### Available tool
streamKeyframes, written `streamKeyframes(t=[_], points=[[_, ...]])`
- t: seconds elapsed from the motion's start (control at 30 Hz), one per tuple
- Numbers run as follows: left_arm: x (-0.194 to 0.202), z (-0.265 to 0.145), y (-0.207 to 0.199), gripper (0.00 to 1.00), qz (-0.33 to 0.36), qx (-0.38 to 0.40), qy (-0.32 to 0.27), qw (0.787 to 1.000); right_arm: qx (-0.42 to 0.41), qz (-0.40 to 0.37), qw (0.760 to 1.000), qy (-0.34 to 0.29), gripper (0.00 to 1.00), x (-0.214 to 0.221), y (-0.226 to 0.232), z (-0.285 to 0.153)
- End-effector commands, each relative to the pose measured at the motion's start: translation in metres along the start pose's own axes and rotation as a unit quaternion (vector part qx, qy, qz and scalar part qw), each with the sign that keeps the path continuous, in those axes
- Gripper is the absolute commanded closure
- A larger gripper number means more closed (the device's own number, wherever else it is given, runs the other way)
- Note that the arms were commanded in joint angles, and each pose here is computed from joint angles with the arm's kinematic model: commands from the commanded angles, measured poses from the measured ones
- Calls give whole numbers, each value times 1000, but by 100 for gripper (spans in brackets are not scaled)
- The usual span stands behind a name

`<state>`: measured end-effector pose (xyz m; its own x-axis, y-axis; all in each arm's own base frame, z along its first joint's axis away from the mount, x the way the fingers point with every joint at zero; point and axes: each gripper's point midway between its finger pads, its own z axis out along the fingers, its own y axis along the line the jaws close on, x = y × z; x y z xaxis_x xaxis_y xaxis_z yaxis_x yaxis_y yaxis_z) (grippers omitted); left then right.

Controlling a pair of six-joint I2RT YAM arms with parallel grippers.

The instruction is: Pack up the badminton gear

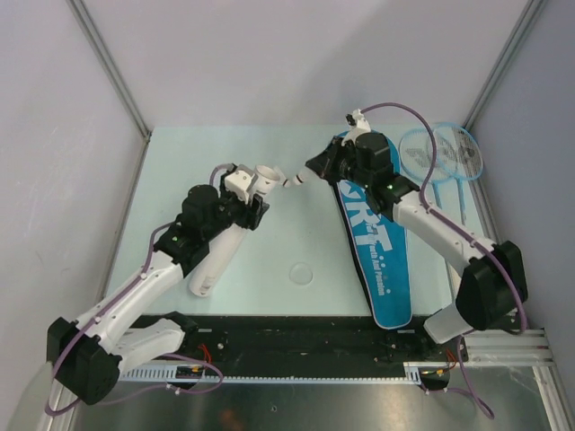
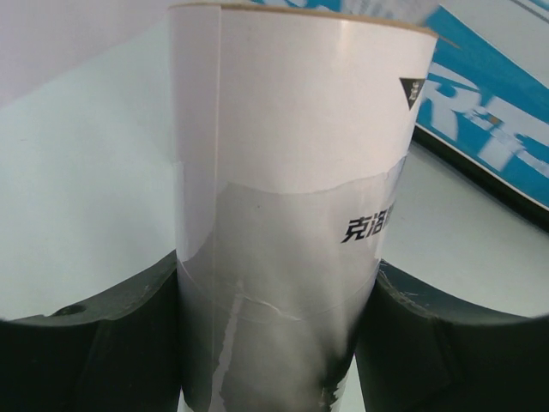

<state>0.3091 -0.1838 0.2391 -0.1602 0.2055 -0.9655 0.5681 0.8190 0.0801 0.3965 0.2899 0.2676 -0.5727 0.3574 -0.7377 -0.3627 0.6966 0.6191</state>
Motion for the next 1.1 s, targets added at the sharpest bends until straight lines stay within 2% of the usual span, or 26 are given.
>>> streamKeyframes(t=[0.0, 0.23, 0.57, 0.7, 0.73, 0.77, 0.8, 0.83, 0.87, 0.93, 1.0, 1.07], points=[[-33, -2, -28, 78, 7, 88, -42, 995, -84, -57, 991, -83, 100, -45, 67, -46], [-26, 2, -47, 78, 0, 143, -22, 989, -129, -97, 984, -78, 100, -52, 105, -82], [-23, 0, -50, 80, 17, 142, -22, 990, -186, -95, 978, -15, 100, -24, 128, -82], [-25, -2, -54, 80, 22, 148, -27, 988, -248, -81, 965, 20, 100, -11, 146, -85], [-25, -2, -53, 80, 24, 147, -26, 989, -258, -76, 963, 26, 95, -9, 149, -85], [-24, -2, -54, 80, 24, 147, -25, 989, -267, -73, 960, 35, 86, -7, 150, -86], [-25, -2, -54, 80, 23, 148, -27, 988, -289, -71, 953, 62, 74, 4, 153, -85], [-28, -4, -54, 80, 24, 148, -31, 988, -298, -68, 949, 73, 55, 6, 156, -85], [-28, -5, -54, 80, 25, 147, -32, 988, -300, -67, 948, 84, 46, 8, 154, -83], [-27, -5, -53, 80, 29, 143, -32, 989, -292, -76, 949, 91, 33, 12, 148, -83], [-27, -4, -52, 80, 28, 140, -31, 989, -262, -84, 959, 72, 28, 5, 142, -85], [-29, -6, -53, 80, 27, 142, -34, 989, -250, -86, 963, 58, 27, -1, 140, -86]])
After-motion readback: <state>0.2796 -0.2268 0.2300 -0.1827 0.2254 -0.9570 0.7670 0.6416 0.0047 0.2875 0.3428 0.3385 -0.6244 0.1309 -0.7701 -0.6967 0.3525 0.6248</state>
